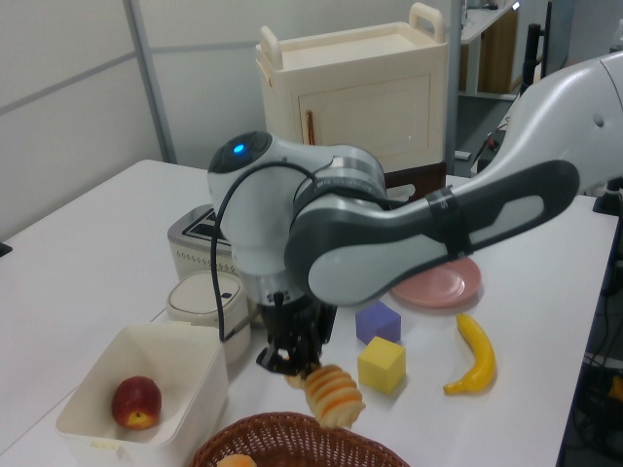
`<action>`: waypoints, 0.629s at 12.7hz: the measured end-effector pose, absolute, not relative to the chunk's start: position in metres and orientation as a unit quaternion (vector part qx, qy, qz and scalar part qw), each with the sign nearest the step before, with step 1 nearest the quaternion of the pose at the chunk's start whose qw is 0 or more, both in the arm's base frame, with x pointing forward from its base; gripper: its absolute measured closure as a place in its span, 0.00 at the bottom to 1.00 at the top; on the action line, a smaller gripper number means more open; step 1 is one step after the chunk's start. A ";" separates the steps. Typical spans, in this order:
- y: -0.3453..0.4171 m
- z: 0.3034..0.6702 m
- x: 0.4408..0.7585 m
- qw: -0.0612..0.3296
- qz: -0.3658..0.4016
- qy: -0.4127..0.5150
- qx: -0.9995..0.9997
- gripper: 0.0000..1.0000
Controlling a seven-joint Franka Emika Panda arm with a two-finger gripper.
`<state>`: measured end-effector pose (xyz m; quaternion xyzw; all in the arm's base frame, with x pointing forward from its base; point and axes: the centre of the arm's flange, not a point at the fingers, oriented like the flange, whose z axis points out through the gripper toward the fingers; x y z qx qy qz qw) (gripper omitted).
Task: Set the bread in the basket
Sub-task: 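Lift the striped bread loaf and carry it over the wicker basket, then lower the loaf into the basket beside the roll and open the gripper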
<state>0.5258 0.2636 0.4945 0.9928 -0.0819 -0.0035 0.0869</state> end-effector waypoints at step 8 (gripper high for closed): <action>0.343 0.453 0.480 0.105 -0.032 0.001 0.994 0.85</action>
